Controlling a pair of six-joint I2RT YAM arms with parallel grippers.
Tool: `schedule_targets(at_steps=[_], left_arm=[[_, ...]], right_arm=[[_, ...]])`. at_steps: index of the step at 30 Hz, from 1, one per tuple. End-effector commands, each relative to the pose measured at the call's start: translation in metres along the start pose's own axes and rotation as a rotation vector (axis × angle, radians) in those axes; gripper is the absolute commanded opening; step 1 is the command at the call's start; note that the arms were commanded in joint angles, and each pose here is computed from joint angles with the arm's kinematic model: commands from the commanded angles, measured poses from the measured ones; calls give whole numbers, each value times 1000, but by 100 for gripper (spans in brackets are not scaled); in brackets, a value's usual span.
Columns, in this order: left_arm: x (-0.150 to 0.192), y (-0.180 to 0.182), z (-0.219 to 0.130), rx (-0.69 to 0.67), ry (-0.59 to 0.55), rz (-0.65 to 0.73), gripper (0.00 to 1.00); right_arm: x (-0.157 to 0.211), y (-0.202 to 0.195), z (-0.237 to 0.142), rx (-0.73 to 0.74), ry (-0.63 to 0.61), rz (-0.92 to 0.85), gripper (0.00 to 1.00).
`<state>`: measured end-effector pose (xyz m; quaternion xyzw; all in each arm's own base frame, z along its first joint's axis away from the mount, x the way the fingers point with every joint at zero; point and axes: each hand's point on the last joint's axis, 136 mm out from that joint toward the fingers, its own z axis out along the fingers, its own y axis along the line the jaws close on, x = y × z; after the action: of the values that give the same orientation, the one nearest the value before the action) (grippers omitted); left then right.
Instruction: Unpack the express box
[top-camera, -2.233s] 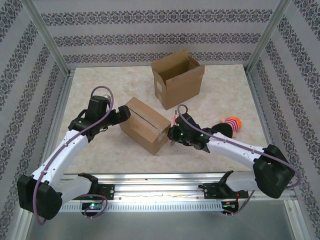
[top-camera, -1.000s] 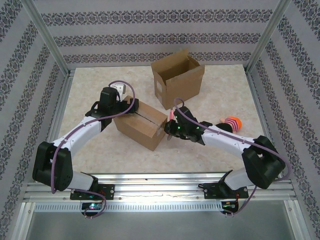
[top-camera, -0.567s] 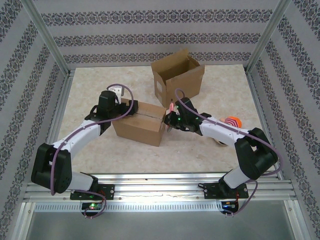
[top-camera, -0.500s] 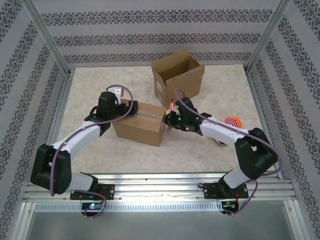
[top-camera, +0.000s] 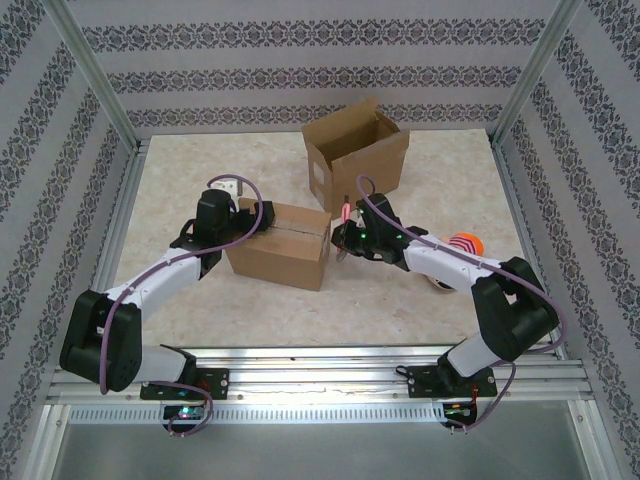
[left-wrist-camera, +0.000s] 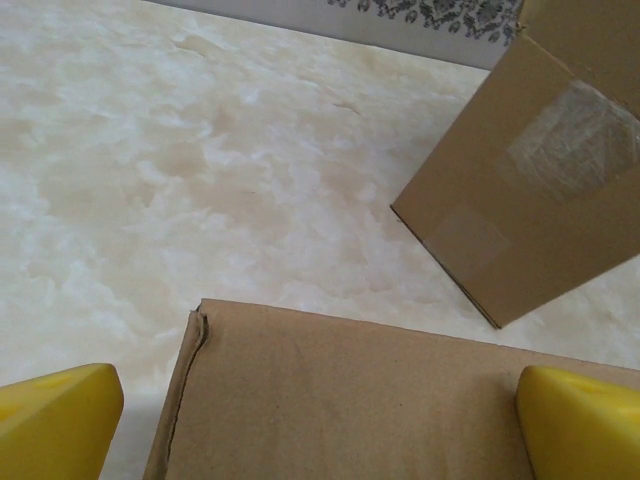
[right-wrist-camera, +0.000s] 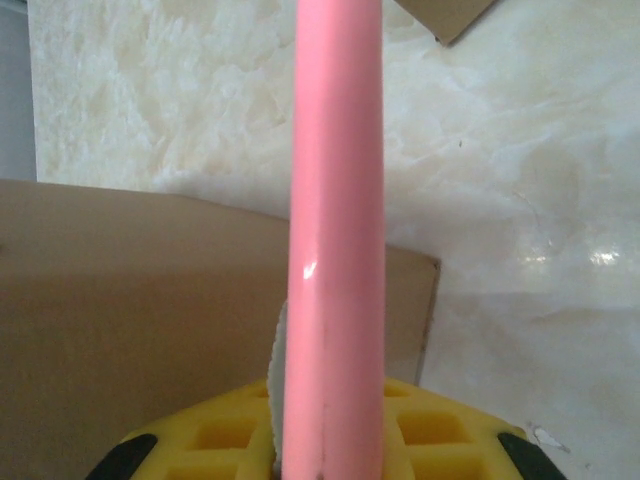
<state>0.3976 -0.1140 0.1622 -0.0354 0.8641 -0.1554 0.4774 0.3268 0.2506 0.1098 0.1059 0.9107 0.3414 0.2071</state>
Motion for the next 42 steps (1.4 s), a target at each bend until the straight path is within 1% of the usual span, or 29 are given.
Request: schedule_targets(at_steps=[1,7,10,13,16,20,29,35,42], left_arm=[[87,52,1,-215,266,17,100],[99,59,-3,-250,319,35,100],[103,63,-5,-275,353,49,100],[108,66,-6,-291,385,63,100],[110,66,-5,-291,402,66,100],[112,66,-4,-292,410,66,100],[116,66,-3,-287,423,61,100],[114,65,-3,-283,417,61,100],[115,65,-3,-279,414,59,100]], right_arm=[[-3,10,-20,-51,-26,-10,0],[0,13,-59,-61,-62,-36,0],[4,20,-79,-95,-70,-56,0],[13,31,-94,-151,-48,-70,0],[27,42,-102,-230,9,-76,0],[46,54,-106,-334,99,-82,0],[67,67,-113,-442,211,-126,0],[79,64,-109,-451,302,-103,0],[84,57,-104,-423,334,-80,0]])
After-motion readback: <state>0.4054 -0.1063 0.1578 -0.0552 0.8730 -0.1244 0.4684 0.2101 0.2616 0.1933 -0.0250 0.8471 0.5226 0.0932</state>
